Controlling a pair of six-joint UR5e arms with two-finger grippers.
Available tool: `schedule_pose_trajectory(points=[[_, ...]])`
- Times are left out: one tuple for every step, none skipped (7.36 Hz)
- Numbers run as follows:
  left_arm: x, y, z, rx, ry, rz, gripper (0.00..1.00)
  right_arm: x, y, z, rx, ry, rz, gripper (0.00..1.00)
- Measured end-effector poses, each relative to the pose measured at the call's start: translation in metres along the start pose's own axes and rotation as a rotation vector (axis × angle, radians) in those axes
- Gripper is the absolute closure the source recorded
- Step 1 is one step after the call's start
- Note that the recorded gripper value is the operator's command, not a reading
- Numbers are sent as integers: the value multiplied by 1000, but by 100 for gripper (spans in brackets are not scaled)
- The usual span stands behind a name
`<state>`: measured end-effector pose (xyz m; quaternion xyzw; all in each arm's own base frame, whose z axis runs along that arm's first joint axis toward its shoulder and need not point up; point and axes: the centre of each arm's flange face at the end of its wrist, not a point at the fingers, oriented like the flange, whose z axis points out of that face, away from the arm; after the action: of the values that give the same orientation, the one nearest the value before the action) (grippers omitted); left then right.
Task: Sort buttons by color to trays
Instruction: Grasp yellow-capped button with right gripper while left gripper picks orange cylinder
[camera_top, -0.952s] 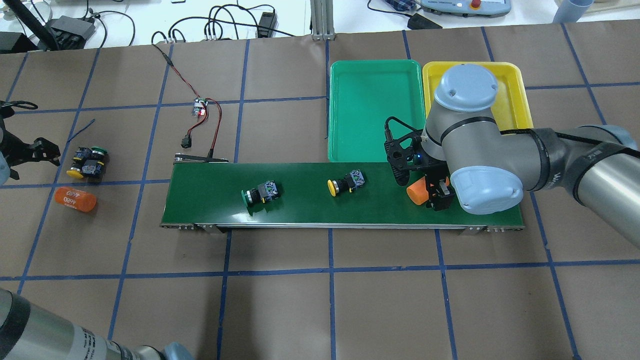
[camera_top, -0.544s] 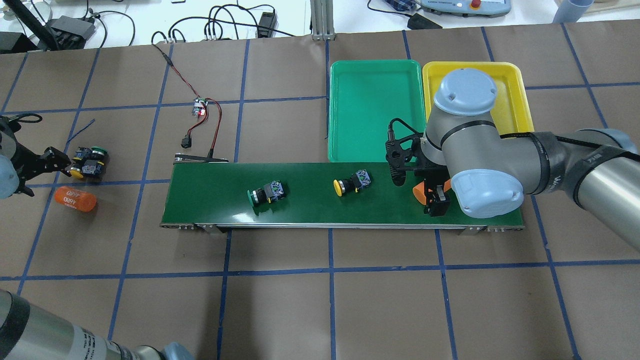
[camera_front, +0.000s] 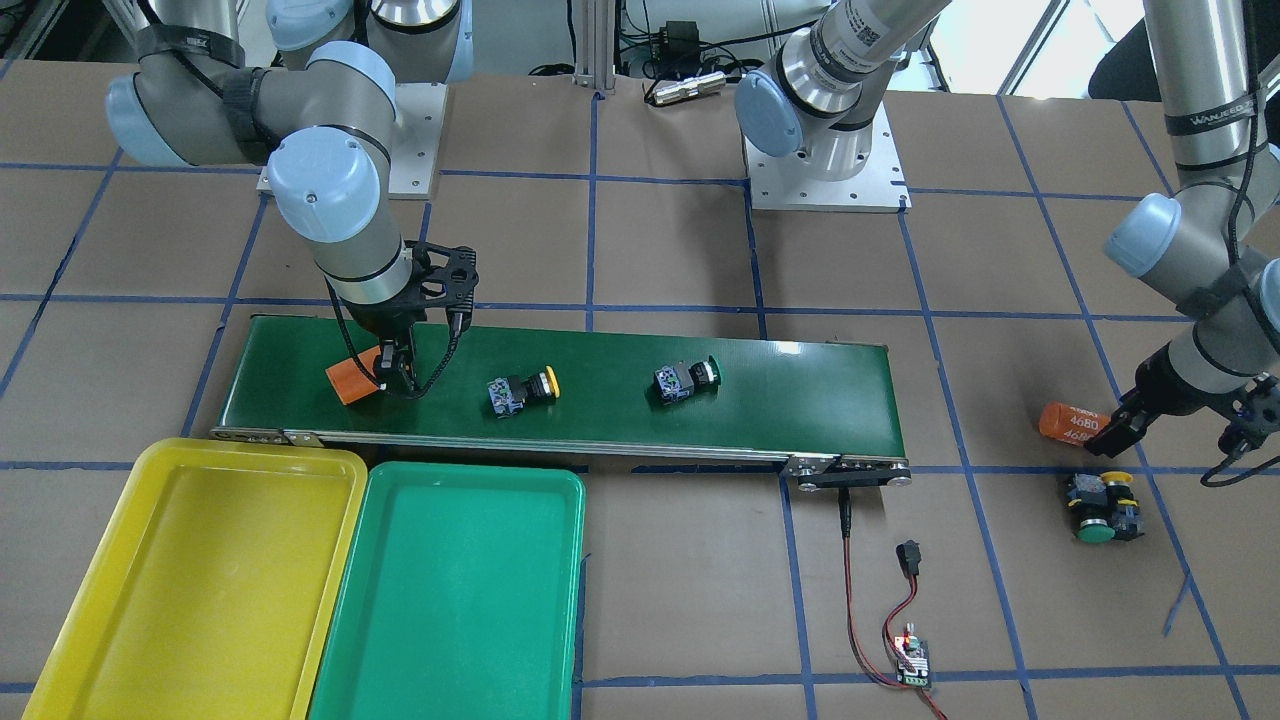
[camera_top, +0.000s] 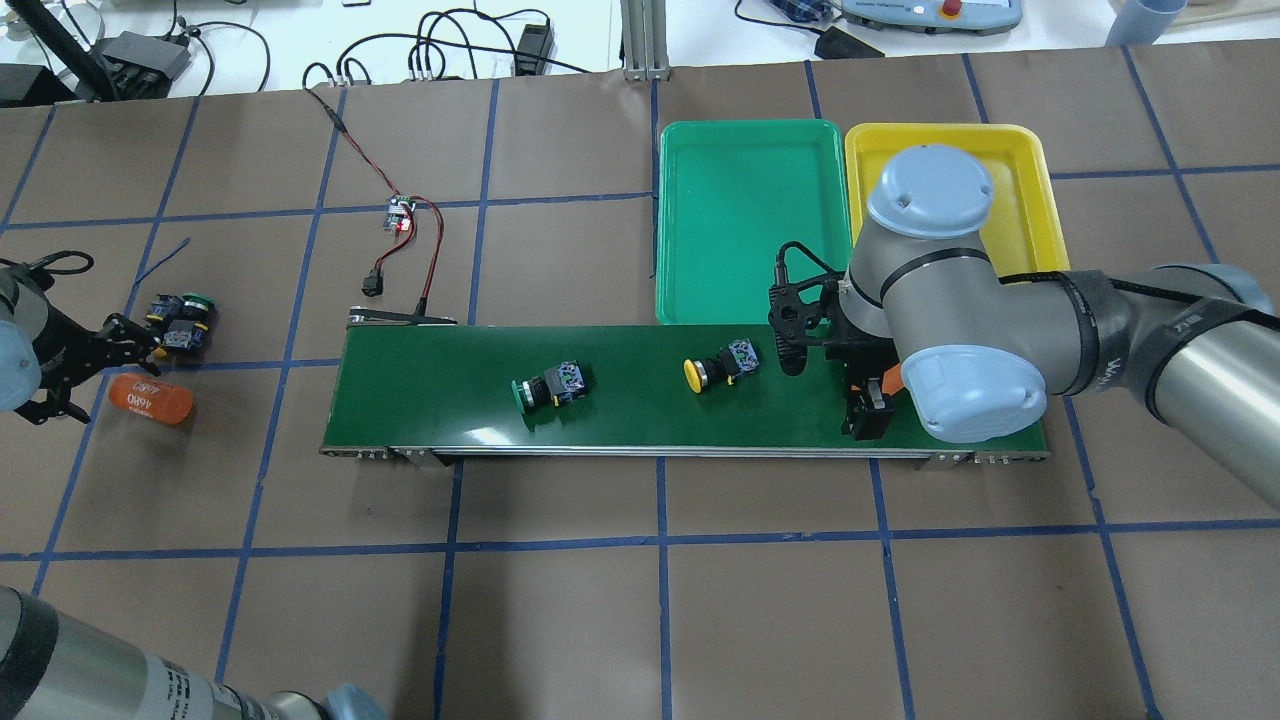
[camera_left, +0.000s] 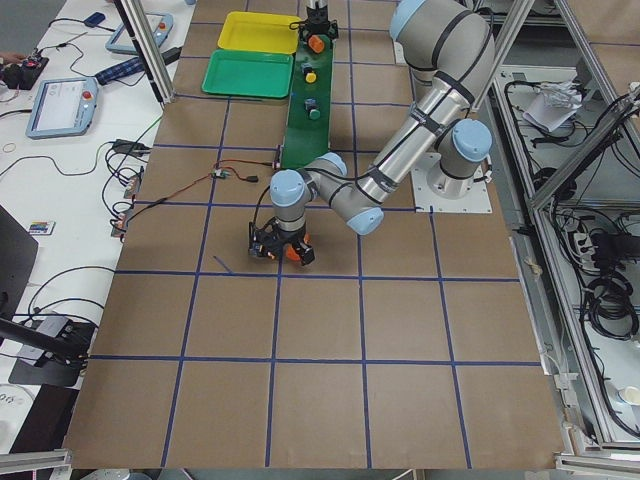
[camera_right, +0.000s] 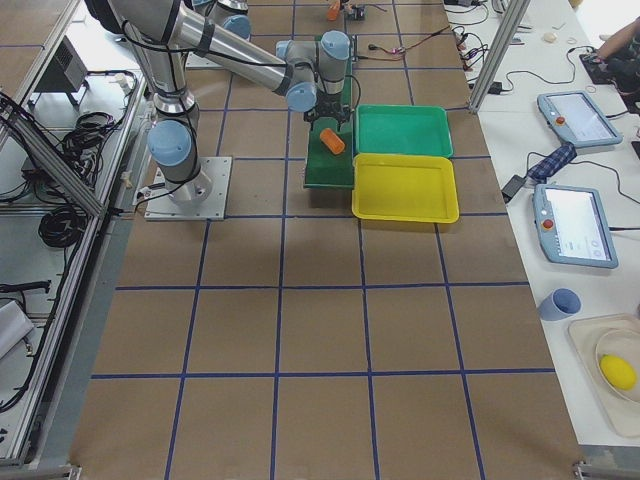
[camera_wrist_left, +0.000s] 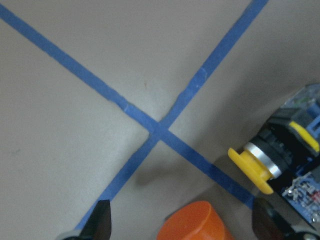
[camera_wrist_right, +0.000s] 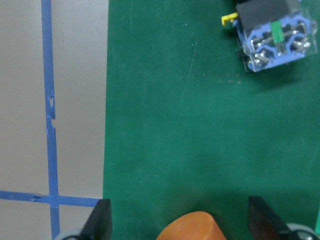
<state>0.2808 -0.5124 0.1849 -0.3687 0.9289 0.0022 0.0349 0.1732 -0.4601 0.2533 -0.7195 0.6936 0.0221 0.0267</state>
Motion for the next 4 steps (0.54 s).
schedule_pose_trajectory(points=[[0,2,5,-12,6,-18,43,0,0,0,2,0,-1,3],[0,6,9,-22,9,-33,76,0,0,0,3,3,-1,3],[1,11,11,-29,14,-42,86,0,0,-1,3,8,-2,3],[1,15,11,-31,26,-47,94,1,-1,-1,5,13,-2,3]])
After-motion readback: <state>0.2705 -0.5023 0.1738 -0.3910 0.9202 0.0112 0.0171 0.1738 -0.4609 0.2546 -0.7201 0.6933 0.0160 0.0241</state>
